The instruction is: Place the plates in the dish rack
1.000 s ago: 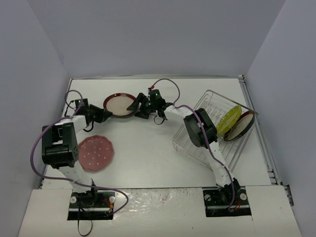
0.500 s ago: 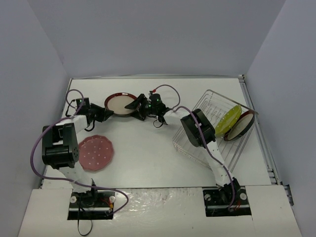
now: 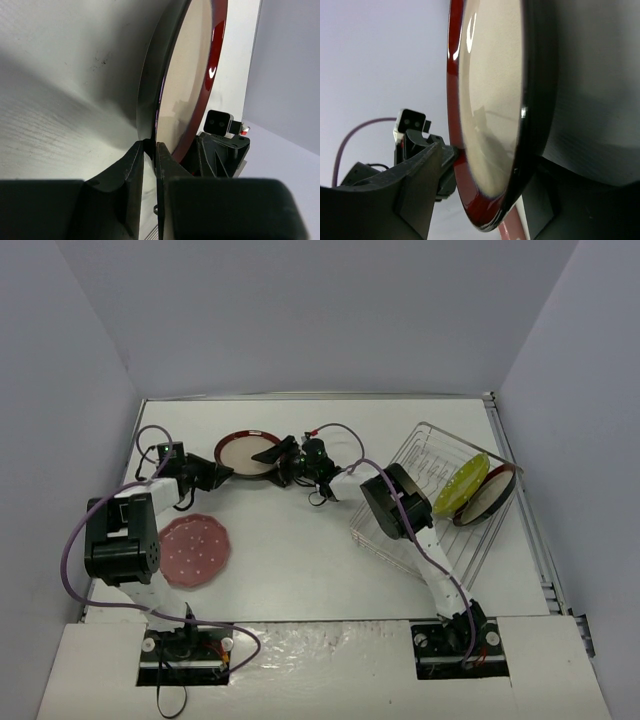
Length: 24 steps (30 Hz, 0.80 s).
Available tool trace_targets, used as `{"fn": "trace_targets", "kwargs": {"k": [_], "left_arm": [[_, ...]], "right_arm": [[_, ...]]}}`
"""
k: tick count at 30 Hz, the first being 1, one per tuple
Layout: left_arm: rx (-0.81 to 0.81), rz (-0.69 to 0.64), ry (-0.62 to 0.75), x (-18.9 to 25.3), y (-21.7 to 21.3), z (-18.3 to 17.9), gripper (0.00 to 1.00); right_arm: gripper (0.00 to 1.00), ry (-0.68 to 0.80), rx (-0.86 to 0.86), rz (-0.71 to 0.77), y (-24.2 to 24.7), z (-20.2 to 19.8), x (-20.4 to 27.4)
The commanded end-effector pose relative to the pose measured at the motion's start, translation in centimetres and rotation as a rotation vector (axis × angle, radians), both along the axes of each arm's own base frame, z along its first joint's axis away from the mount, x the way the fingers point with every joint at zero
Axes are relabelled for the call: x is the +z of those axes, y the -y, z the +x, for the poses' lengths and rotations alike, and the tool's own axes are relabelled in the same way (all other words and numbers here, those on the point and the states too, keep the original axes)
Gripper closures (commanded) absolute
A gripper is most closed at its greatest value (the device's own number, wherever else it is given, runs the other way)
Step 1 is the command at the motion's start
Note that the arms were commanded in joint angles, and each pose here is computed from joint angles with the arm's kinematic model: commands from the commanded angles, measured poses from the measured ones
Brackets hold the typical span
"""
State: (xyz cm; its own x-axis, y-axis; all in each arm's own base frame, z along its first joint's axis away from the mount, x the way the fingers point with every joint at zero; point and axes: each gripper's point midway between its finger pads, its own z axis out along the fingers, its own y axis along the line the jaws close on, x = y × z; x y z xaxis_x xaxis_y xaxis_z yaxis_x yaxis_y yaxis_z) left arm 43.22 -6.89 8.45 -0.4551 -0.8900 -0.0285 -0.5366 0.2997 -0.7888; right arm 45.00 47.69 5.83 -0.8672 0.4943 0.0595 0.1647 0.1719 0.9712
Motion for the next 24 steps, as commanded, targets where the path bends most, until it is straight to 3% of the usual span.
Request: {"fn": "trace_targets", "kwargs": {"k": [1,8,9,12,14,21,24], "left_arm": [[-0.060,-0.046,0.322,10.2,1.5,2.3,1.00],[-0.068,-0.056,0.328,10.4,2.2,2.0,1.00],[-0.071,-0.055,0.331,10.5,2.3,1.9,1.00],[-0.086,-0.057,0.329,10.5,2.4,1.6,1.00],[-0.091,-0.057,0.334,10.7,2.5,1.4,1.00],[-0.128,-0.025,0.366,11.9,2.6,0.7,0.99],[-0.152,0.003,0.370,12.2,2.7,0.3,0.91]], "right_arm": [[0.48,0.072,-0.056,0.080,-0.5,0.9,3.2],[0.60,0.059,-0.079,0.073,-1.0,0.9,2.6],[0.64,0.061,-0.077,0.071,-1.1,0.9,2.6],[0.91,0.071,-0.069,0.045,-1.2,0.9,2.3],[1.00,0.091,-0.053,0.017,-1.4,0.9,2.5],[1.00,0.192,-0.030,-0.108,-0.8,1.2,3.8],[1.00,0.233,-0.031,-0.174,-0.2,1.3,4.7]]}}
